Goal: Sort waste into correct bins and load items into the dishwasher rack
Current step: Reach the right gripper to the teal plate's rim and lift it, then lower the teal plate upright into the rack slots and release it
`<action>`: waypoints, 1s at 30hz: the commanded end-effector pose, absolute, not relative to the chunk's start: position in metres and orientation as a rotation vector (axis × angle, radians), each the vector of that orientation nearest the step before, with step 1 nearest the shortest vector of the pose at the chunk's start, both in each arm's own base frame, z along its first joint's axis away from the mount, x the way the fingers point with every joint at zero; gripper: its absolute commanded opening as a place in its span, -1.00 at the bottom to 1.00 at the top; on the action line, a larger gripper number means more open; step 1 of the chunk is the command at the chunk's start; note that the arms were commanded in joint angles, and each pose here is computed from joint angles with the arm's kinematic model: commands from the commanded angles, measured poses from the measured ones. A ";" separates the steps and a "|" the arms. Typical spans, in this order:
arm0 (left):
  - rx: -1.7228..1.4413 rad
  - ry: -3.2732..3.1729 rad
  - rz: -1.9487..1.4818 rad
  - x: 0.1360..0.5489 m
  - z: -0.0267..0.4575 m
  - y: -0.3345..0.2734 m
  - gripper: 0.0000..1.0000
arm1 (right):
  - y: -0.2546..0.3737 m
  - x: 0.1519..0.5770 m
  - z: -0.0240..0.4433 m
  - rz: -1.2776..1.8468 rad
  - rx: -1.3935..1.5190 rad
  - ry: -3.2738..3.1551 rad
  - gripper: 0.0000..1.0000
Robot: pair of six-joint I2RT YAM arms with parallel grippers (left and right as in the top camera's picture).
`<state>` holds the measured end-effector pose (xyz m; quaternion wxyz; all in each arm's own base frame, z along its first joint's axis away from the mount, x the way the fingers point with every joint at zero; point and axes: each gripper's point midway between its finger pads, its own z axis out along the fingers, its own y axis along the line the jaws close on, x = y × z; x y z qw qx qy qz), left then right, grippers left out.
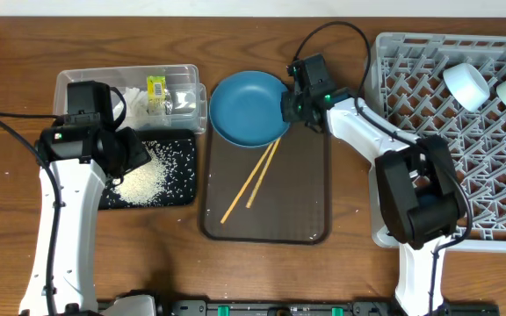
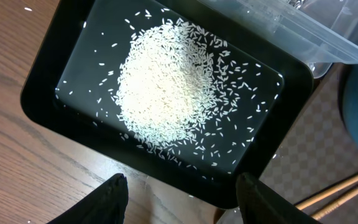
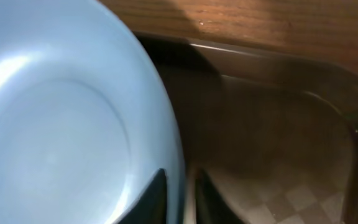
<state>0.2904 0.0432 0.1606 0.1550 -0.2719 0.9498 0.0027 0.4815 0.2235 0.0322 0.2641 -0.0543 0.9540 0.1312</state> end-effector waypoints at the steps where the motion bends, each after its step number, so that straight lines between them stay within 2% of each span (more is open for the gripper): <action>1: -0.794 2.718 0.019 0.289 0.161 0.046 0.18 | 0.225 0.483 0.032 0.354 -0.118 2.571 -0.97; 7: -0.794 2.718 0.019 0.289 0.161 0.046 0.18 | 0.206 0.500 0.067 0.345 -0.076 2.484 -0.98; 13: -0.794 2.717 0.019 0.289 0.161 0.046 0.18 | 0.154 0.517 0.156 0.156 -0.135 2.291 -0.98; 18: -0.794 2.717 0.019 0.289 0.161 0.046 0.18 | 0.081 0.510 0.232 -0.223 -0.128 2.144 -0.97; 24: -0.792 2.711 0.017 0.291 0.161 0.046 0.18 | -0.042 0.467 0.308 -1.099 0.107 1.970 -0.98; 26: -0.792 2.709 0.017 0.291 0.161 0.046 0.18 | -0.067 0.452 0.320 -1.318 0.138 1.954 -0.98; 30: -0.791 2.707 0.016 0.292 0.161 0.046 0.18 | -0.095 0.443 0.320 -1.420 0.162 1.981 -0.98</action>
